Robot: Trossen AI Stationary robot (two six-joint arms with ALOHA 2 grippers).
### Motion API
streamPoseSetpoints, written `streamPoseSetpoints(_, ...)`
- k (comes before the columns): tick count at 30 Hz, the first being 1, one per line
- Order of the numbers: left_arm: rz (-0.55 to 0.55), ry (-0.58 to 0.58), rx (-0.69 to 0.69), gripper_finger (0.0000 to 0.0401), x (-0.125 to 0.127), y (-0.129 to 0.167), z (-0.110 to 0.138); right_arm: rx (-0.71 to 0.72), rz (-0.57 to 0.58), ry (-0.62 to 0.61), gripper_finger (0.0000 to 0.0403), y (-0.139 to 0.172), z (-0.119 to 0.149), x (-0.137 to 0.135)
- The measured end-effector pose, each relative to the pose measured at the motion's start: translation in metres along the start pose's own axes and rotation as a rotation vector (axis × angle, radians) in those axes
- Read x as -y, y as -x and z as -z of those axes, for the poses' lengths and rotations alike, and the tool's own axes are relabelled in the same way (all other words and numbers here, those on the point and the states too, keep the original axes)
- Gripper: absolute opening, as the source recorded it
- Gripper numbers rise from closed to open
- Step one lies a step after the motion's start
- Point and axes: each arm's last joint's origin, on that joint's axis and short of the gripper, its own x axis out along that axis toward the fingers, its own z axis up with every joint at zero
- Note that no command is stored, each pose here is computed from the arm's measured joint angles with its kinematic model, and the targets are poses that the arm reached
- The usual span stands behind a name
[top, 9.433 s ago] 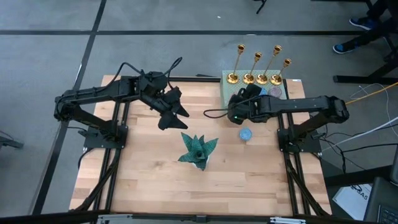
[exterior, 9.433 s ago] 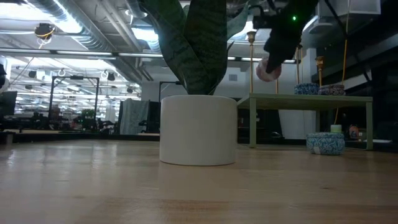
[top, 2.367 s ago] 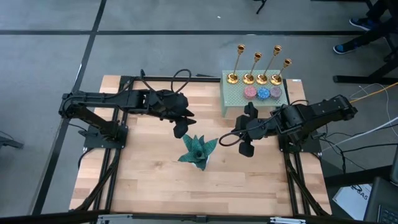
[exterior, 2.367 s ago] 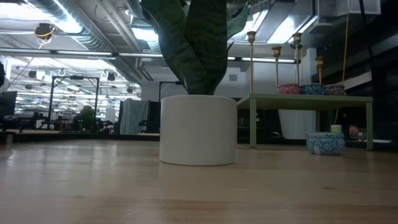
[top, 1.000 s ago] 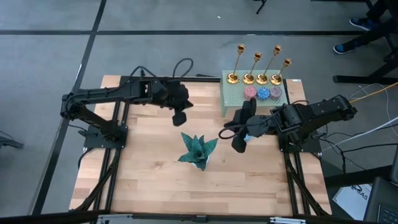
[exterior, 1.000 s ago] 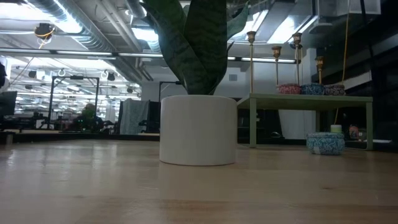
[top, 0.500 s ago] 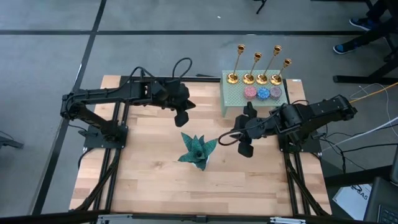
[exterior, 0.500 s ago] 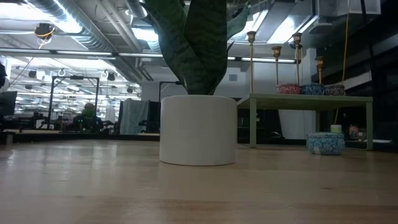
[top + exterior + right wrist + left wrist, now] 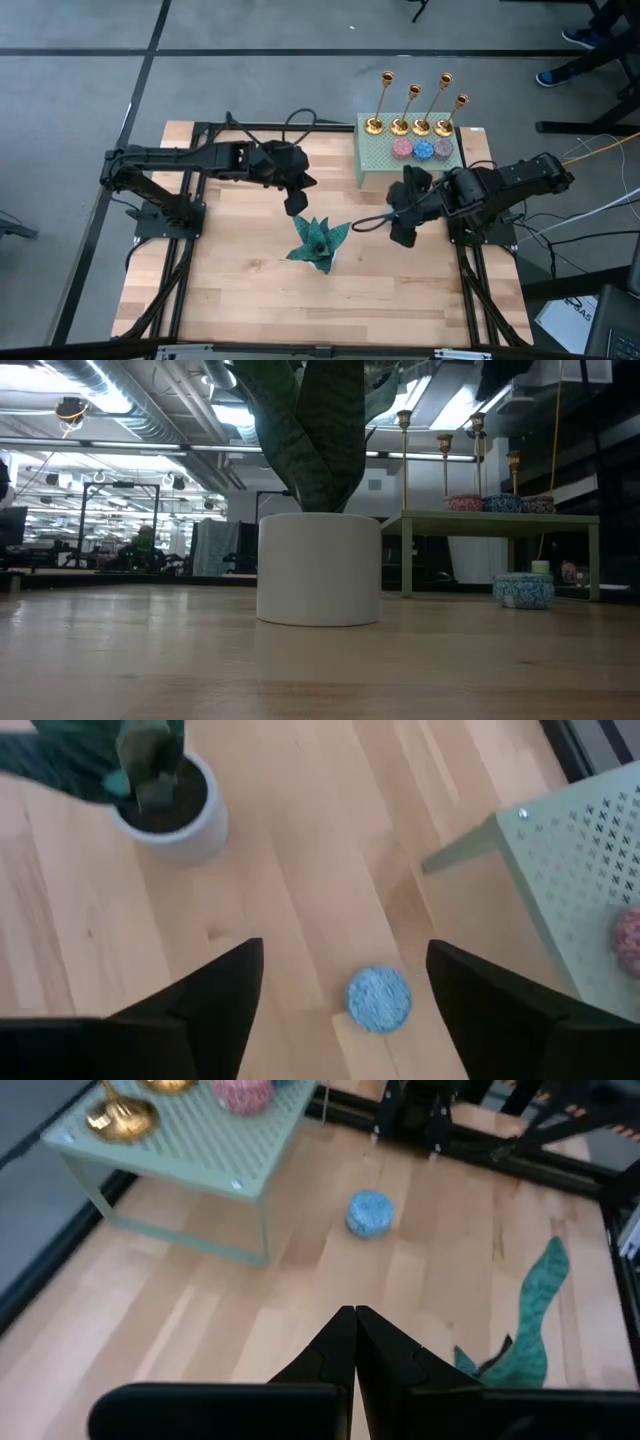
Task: Stock candles and holders on shelf
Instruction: Align the light blue scented candle with the other scented candles on the shelf
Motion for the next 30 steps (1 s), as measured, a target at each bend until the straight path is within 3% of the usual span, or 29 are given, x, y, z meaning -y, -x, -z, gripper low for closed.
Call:
streamPoseSetpoints(12,0.044,0.013,-0.020,0.0006,0.017,-0.003,0.006,-0.059,0.085,0.037,0.0283,-0.008,0.010,0.004)
streamPoseSetpoints(15,0.054,0.008,-0.019,0.0006,0.020,-0.002,0.006,-0.116,0.143,0.033,0.0289,-0.027,0.023,0.005)
streamPoseSetpoints(22,0.056,0.006,-0.019,0.0006,0.021,-0.001,0.006,-0.283,0.120,-0.051,0.0307,-0.083,0.065,0.002)
streamPoseSetpoints(30,0.062,0.010,0.004,0.0006,0.021,-0.001,0.004,-0.250,0.041,-0.057,0.0312,-0.131,0.096,-0.001)
